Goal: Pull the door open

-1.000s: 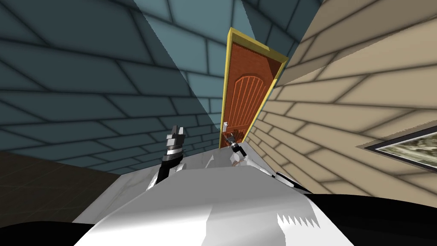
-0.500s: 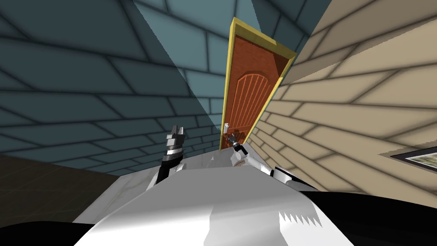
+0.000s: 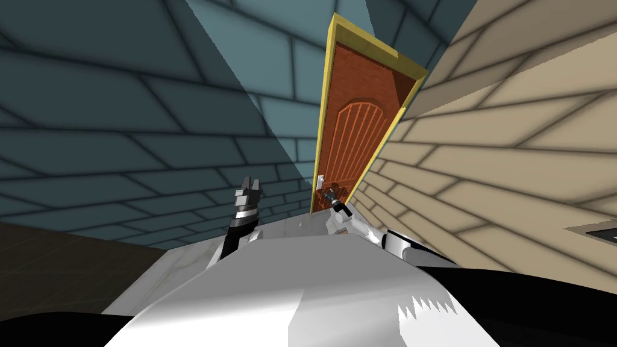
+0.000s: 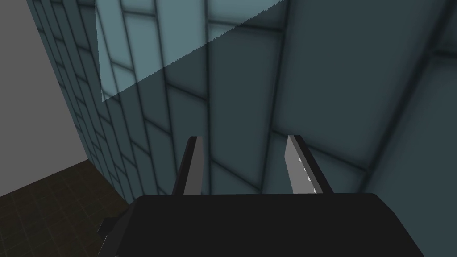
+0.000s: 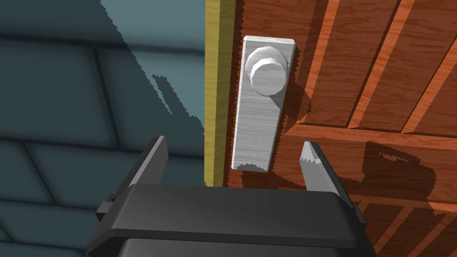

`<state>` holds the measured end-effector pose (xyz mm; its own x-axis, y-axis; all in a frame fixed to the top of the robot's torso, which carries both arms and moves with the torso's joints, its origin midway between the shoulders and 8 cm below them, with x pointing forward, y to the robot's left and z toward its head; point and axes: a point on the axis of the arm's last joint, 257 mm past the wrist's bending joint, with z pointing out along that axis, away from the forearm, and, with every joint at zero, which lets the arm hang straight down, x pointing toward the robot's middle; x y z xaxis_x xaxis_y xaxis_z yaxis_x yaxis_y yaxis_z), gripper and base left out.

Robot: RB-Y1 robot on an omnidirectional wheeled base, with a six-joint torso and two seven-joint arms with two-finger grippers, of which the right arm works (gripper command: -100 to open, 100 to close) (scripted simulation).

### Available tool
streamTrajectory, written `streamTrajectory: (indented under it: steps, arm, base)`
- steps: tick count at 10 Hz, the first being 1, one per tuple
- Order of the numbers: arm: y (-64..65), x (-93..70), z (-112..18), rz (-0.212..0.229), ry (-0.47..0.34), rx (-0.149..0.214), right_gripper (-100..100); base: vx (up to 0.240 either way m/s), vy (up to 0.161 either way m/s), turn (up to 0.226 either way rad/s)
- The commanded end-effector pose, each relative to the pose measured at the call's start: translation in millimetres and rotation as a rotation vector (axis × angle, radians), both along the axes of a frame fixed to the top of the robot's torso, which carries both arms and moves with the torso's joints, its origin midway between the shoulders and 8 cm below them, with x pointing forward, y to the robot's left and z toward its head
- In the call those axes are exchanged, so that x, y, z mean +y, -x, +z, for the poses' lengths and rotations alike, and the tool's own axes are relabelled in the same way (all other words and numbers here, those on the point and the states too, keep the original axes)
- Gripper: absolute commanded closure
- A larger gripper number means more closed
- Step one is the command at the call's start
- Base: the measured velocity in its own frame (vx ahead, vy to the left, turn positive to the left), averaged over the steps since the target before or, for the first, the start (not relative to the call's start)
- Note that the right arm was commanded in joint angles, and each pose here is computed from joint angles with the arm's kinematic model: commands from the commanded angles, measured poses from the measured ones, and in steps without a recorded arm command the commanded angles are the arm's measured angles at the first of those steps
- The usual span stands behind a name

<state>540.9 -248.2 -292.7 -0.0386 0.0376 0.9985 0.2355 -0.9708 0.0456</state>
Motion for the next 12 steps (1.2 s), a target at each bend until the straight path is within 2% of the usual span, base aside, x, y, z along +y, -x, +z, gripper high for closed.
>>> streamTrajectory:
  steps: [1, 3, 4, 5, 12]
  arm:
    - [-5.6, -14.8, -1.6, -0.017, -0.021, 0.019, -100]
    - [-10.6, -30.5, -3.3, -0.035, -0.037, 0.035, -100]
    - [-8.9, -24.4, -2.5, -0.029, -0.031, 0.028, -100]
    - [-10.4, -33.4, -2.7, -0.045, -0.033, 0.03, -100]
    - [-14.0, -68.0, -3.5, -0.109, -0.035, 0.031, -100]
  base:
    - [0.076, -0.006, 0.025]
    - [0.078, -0.013, 0.021]
    - [0.037, -0.006, 0.005]
    - [0.119, 0.025, 0.105]
    - [0.192, 0.023, 0.095]
